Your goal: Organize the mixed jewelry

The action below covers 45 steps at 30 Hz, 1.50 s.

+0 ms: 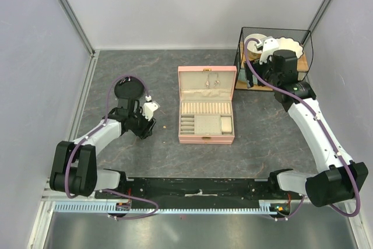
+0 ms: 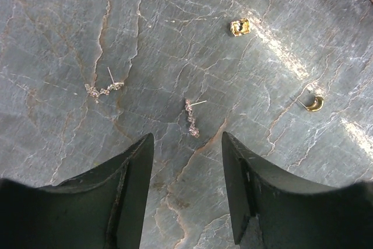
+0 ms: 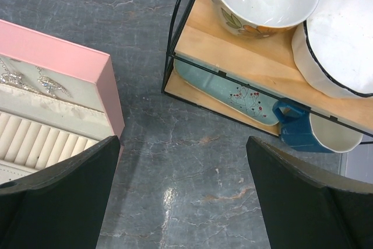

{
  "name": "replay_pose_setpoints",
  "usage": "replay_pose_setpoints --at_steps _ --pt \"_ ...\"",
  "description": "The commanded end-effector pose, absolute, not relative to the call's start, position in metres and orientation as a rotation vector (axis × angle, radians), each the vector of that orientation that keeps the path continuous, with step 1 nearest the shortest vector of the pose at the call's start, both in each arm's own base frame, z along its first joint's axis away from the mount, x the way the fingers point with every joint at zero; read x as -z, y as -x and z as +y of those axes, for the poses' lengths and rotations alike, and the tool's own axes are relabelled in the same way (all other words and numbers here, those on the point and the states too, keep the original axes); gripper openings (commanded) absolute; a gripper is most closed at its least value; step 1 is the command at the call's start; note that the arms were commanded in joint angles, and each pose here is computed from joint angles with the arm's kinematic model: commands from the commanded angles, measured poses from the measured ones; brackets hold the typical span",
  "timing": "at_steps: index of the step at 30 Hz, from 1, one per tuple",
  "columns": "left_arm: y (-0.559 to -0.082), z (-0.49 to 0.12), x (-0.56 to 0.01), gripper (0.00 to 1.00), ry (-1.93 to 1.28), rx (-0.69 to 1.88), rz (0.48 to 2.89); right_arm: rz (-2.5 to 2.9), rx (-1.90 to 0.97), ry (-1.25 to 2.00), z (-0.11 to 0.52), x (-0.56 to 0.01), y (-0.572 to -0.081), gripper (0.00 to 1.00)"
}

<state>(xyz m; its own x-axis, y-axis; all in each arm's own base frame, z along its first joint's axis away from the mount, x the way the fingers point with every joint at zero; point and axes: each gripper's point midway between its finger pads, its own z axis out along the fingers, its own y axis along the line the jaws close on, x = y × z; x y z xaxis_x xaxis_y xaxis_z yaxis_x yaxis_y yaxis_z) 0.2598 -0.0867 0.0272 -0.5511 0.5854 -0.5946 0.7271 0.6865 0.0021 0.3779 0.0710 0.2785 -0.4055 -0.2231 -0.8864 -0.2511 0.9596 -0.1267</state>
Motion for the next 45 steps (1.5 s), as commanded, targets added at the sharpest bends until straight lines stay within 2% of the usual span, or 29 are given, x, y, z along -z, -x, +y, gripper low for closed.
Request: replay_pose_setpoints --at_steps 1,45 --pt "-0.282 -0.091 -0.037 0.57 -1.024 0.294 2.265 1.986 -0.036 0.356 0.073 -0.280 -0.379 0.98" --pt "-0.283 -0.093 -0.019 0.42 -1.085 0.224 2.286 1.989 -0.021 0.362 0.072 -0.277 -0.380 0.98"
